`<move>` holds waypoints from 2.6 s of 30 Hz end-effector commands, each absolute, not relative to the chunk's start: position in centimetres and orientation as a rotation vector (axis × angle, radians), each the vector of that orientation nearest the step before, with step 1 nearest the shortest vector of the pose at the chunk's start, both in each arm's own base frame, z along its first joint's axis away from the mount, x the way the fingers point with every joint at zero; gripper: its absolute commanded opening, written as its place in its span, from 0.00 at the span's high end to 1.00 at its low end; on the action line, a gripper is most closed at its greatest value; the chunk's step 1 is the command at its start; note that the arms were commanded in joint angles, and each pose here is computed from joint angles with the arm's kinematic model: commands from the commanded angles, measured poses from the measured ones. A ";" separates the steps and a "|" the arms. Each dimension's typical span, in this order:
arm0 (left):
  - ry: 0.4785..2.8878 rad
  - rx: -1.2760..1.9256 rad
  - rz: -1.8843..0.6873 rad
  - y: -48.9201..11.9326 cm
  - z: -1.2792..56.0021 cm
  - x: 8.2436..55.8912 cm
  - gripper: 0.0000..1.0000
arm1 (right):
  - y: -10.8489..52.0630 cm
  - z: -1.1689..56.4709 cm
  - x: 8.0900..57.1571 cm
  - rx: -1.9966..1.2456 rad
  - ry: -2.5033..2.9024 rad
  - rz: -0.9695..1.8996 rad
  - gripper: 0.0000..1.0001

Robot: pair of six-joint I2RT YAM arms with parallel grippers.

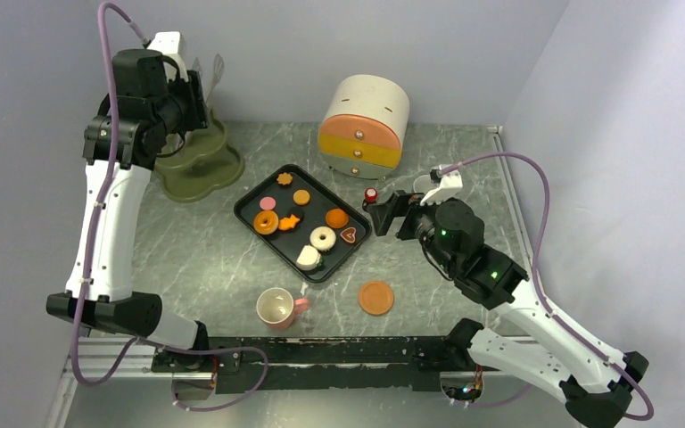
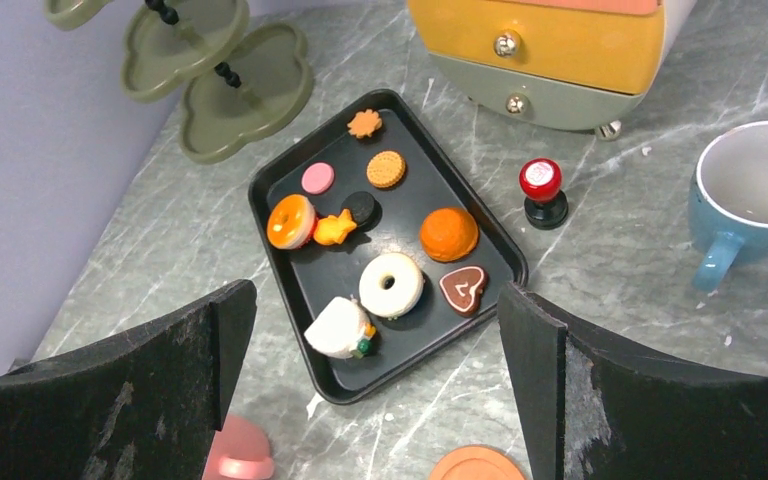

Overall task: Serve the afternoon tea
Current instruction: Pick up the desert from the tray.

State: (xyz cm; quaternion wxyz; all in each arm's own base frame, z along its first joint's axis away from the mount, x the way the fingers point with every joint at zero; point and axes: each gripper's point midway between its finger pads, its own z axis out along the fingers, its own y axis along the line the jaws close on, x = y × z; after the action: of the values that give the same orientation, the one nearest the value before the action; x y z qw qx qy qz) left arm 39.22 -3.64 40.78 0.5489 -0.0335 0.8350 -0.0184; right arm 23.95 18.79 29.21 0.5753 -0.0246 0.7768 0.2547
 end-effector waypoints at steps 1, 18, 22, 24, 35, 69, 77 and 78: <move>2.005 -0.005 -0.008 -4.4 40.7 36.7 0.49 | 18.0 30.9 24.0 -0.043 1.782 0.579 0.05; 2.360 0.273 -0.067 -11.3 26.3 31.8 0.50 | 17.8 30.8 25.0 -0.019 1.782 0.529 0.05; 2.452 0.335 -0.111 -12.6 22.9 30.3 0.48 | 18.2 30.9 25.2 -0.029 1.781 0.536 0.05; 2.498 0.338 -0.112 -12.7 21.3 29.4 0.49 | 18.4 31.1 25.2 -0.039 1.782 0.539 0.05; 2.630 0.372 -0.037 -13.0 17.6 26.4 0.51 | 18.4 30.6 24.8 -0.040 1.780 0.559 0.05; 2.703 0.433 0.269 -12.5 11.3 26.9 0.54 | 17.6 30.6 24.7 -0.023 1.766 0.540 0.05; 2.700 0.452 0.308 -12.9 10.7 27.8 0.53 | 17.2 30.8 24.5 -0.019 1.756 0.531 0.05; 2.699 0.451 0.316 -12.8 10.7 27.8 0.52 | 17.1 30.8 24.5 -0.018 1.755 0.531 0.05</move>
State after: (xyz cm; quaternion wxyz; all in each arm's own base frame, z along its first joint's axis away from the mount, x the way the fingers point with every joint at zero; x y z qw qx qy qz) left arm 26.48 -12.26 10.00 0.1648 0.1565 0.9682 0.1046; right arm 24.39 17.81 30.49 0.5976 -0.0136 0.7655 0.2382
